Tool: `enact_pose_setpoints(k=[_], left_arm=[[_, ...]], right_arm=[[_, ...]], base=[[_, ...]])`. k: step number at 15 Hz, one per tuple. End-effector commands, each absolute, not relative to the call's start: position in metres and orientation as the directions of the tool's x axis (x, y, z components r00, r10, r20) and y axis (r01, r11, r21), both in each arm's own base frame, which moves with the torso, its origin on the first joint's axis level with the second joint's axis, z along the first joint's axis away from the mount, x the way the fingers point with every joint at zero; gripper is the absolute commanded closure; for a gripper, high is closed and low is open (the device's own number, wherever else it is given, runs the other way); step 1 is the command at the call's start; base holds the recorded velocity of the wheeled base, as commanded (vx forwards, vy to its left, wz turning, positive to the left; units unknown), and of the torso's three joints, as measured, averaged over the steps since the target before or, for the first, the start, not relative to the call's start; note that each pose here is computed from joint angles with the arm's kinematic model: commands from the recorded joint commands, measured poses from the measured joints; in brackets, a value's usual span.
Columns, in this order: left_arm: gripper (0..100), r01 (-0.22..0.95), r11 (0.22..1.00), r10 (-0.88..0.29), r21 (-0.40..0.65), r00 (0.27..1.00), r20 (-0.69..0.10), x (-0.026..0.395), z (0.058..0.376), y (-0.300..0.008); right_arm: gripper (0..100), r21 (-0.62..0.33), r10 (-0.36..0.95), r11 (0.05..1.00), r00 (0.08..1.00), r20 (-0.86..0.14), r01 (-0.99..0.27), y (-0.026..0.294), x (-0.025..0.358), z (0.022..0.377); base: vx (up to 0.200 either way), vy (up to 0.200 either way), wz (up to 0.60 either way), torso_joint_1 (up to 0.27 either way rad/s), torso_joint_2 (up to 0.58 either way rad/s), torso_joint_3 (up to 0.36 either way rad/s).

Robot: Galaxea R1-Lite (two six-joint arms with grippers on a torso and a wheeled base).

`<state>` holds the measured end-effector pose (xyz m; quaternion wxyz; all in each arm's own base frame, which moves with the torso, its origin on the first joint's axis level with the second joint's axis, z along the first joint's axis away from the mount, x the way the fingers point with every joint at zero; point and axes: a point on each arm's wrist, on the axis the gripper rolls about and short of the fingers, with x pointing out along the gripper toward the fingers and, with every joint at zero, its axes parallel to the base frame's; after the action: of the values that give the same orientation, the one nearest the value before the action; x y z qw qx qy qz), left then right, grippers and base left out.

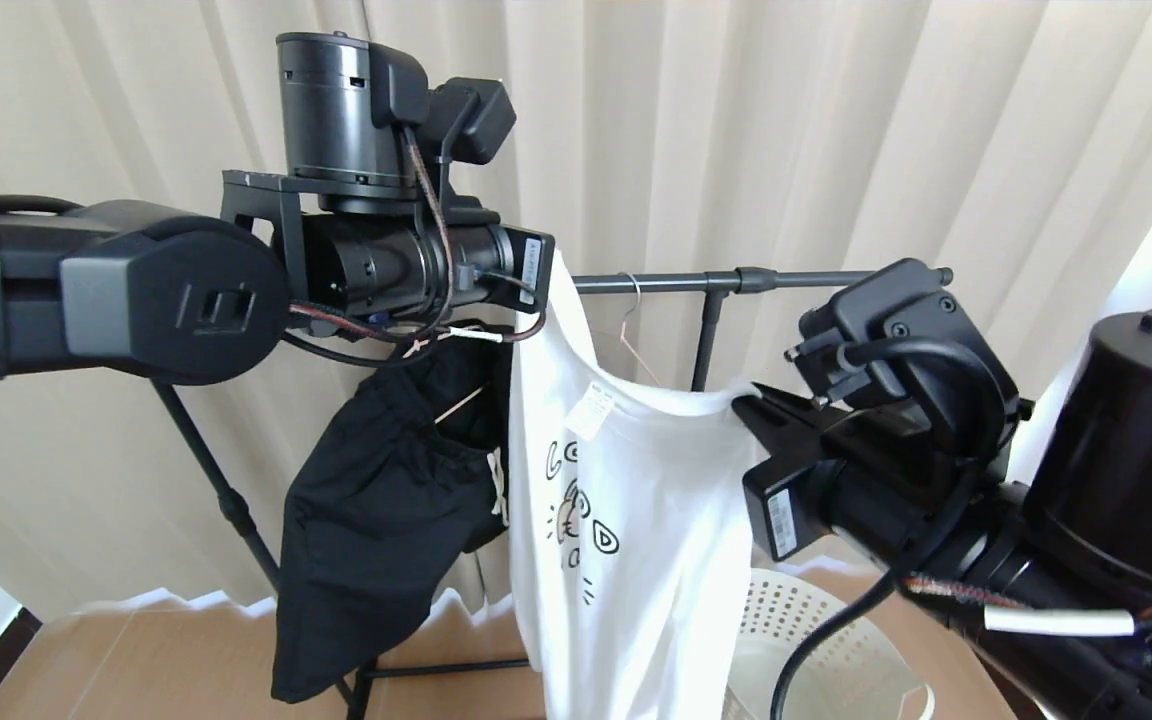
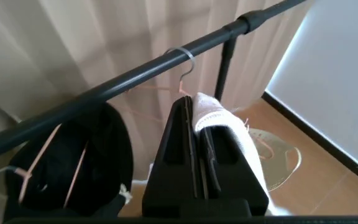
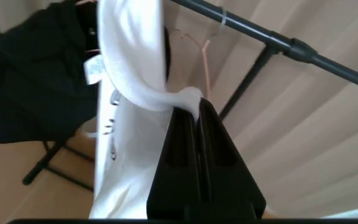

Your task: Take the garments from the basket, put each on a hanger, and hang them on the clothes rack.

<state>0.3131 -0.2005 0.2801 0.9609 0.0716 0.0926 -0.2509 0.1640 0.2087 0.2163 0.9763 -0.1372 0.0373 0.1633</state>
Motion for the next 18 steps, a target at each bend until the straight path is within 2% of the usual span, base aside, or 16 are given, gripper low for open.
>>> enact_pose_setpoints(k=[1, 4, 7, 10, 14, 18], left_arm=[[100, 0.448, 0.885, -0.411, 0.125, 0.879, -0.241, 0.297, 0.285, -0.192], [100, 0.417, 0.893, -0.347, 0.169, 0.877, -0.333, 0.279, 0.268, -0.187], [100, 0.452, 0.873, -0.361, 0.183, 0.851, -0.382, 0.254, 0.256, -0.18], [100, 0.518, 0.837, -0.404, 0.177, 0.803, -0.438, 0.228, 0.239, -0.189], [100, 0.611, 0.789, -0.519, 0.065, 0.719, -0.463, 0.195, 0.231, -0.223], [100, 0.622, 0.782, -0.561, -0.043, 0.673, -0.482, 0.193, 0.22, -0.26]], right_arm=[[100, -0.253, 0.224, 0.937, 0.97, -0.091, -0.24, 0.189, 0.184, 0.224], [100, -0.226, 0.175, 0.955, 0.981, -0.084, -0.19, 0.197, 0.211, 0.226], [100, -0.18, 0.14, 0.972, 0.988, -0.068, -0.15, 0.211, 0.239, 0.228], [100, -0.158, 0.135, 0.977, 0.99, -0.039, -0.14, 0.231, 0.267, 0.233], [100, -0.158, 0.128, 0.978, 0.991, -0.043, -0.133, 0.257, 0.298, 0.218], [100, -0.103, 0.135, 0.985, 0.99, -0.04, -0.139, 0.26, 0.3, 0.218]], base=[[0.0, 0.0, 0.0, 0.0, 0.0, 0.0], [0.0, 0.0, 0.0, 0.0, 0.0, 0.0], [0.0, 0.0, 0.0, 0.0, 0.0, 0.0], [0.0, 0.0, 0.0, 0.0, 0.0, 0.0], [0.0, 0.0, 0.0, 0.0, 0.0, 0.0], [0.0, 0.0, 0.0, 0.0, 0.0, 0.0]])
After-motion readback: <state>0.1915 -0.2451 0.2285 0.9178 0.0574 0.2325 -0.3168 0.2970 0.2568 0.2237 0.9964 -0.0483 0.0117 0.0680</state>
